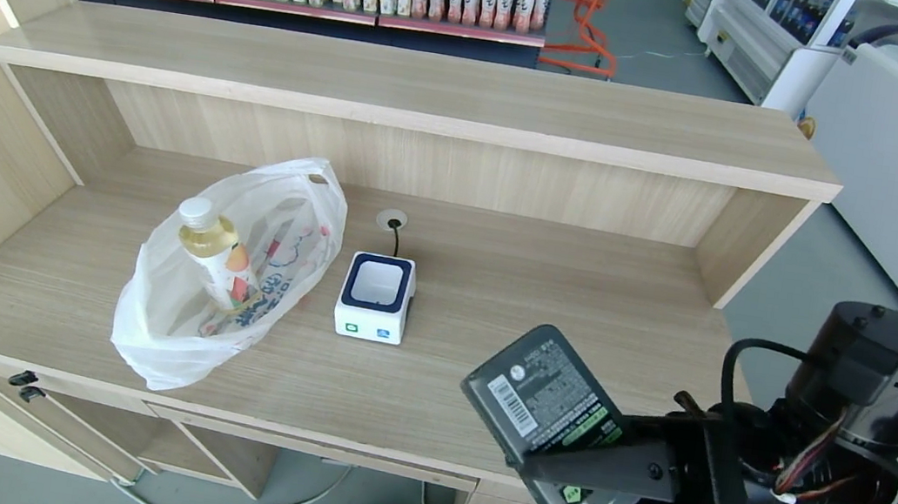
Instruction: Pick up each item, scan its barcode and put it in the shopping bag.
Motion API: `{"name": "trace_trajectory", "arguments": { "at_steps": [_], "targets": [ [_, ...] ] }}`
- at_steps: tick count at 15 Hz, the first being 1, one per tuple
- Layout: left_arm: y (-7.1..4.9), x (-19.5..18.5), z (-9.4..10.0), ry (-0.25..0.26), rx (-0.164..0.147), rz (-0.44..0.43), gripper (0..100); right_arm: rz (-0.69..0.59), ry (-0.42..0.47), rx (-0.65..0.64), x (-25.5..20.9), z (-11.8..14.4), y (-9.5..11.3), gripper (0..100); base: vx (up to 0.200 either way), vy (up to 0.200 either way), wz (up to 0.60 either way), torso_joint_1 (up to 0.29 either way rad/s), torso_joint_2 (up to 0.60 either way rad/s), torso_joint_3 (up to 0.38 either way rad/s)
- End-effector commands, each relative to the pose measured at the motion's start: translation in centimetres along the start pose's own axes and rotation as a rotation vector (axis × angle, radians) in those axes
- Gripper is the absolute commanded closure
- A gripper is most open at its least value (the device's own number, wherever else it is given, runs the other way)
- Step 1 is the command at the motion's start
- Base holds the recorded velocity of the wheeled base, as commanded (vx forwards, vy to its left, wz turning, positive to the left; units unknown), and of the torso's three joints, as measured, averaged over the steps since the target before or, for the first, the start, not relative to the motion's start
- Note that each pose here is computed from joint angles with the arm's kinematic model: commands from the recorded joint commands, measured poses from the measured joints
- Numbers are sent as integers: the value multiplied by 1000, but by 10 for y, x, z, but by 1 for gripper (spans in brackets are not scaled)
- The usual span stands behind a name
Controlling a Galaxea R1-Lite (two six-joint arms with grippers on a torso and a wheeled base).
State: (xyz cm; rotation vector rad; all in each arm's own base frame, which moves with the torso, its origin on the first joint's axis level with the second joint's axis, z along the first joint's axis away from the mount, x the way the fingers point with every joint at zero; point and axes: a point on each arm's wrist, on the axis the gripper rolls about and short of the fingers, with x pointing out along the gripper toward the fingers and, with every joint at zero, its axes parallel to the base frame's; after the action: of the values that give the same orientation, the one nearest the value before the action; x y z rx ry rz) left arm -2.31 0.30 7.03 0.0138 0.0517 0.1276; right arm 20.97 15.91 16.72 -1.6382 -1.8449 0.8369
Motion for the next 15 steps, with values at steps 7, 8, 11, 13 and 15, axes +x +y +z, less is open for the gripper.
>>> {"name": "trace_trajectory", "arguments": {
  "at_steps": [7,8,11,13,15],
  "targets": [
    [0,0,0,0,0,1,0,205,686,1082,-110,7,-34,100,0,0,0,0,0,0],
    [0,0,0,0,0,-1,0,211,707,1187,-116,10,-35,100,0,0,0,0,0,0],
    [0,0,0,0,0,1,0,-39,1008,1753,-132,2,-51,100,0,0,0,0,0,0],
    [0,0,0,0,0,1,0,-277,1097,2054,-126,-9,-56,100,0,0,0,0,0,0],
    [0,0,0,0,0,-1,0,-483,1091,2332,-122,-17,-56,100,0,0,0,0,0,0]
  ]
}}
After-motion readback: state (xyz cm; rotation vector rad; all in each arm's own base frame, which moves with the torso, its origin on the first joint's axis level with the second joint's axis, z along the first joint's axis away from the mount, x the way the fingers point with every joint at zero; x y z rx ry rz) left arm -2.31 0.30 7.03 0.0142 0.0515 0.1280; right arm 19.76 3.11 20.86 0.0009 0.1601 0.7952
